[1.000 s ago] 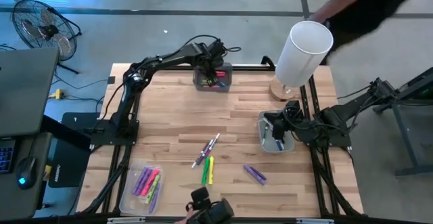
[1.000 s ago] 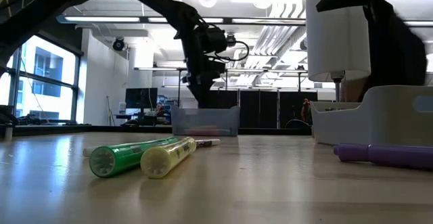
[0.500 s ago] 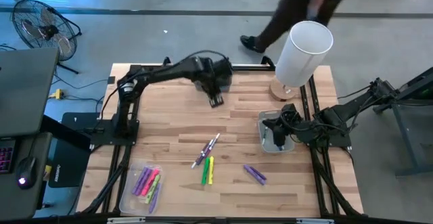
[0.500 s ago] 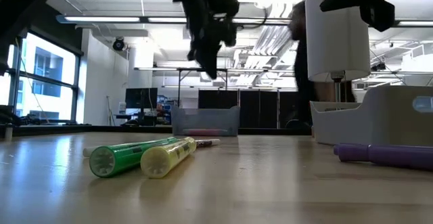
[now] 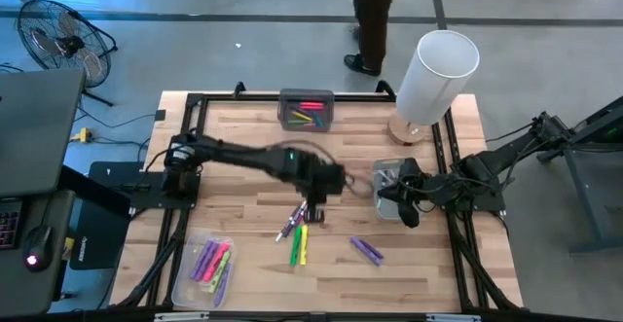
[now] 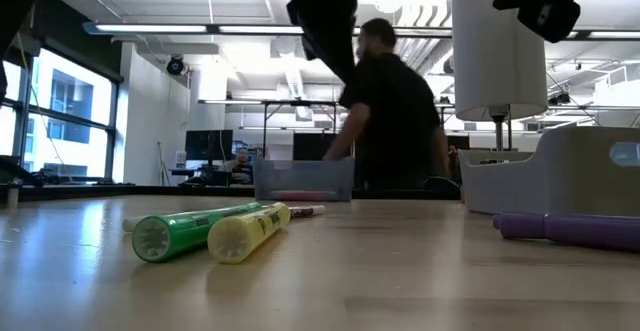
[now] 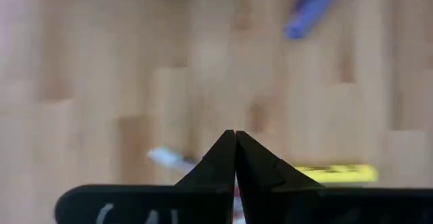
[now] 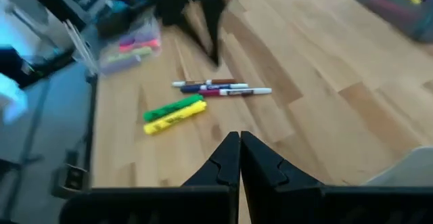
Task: Pick & Place Markers
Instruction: Put the dark red marker pen into the gray bin
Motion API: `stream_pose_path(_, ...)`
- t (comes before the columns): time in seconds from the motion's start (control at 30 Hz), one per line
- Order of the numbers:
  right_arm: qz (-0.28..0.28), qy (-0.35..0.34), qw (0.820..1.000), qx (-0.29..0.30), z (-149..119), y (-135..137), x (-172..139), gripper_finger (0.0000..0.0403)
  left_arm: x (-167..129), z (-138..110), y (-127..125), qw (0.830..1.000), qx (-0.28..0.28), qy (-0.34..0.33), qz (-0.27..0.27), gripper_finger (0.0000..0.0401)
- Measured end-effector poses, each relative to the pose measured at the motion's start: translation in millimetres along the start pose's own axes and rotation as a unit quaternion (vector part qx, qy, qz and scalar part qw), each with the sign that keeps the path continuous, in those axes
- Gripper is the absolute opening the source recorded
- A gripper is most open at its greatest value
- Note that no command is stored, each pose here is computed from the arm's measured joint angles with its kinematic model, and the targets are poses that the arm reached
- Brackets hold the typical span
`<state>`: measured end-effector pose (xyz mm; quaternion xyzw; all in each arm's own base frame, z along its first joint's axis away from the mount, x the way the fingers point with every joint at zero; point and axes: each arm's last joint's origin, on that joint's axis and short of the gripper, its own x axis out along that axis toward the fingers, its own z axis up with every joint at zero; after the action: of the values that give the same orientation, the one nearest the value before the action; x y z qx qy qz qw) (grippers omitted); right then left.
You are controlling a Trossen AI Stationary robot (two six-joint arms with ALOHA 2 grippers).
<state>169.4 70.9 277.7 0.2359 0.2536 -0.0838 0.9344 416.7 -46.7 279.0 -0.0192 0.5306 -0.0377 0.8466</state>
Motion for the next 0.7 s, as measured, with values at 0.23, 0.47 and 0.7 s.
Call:
stream_pose_path(0.23, 0.015, -0.004, 1.0, 0.018, -5, 11, 5, 0.0, 25, -17, -40, 0.999, 0.034, 0.009, -0.034, 0.0001)
stream_pose_path(0.47, 0.015, -0.011, 1.0, -0.007, -15, 43, 48, 0.0, 36, -61, -36, 0.999, 0.019, 0.02, -0.04, 0.0)
stream_pose_path(0.7, -0.027, 0.078, 0.985, -0.151, 8, 82, 121, 0.0, 3, -133, -21, 0.998, -0.022, -0.038, -0.039, 0.0)
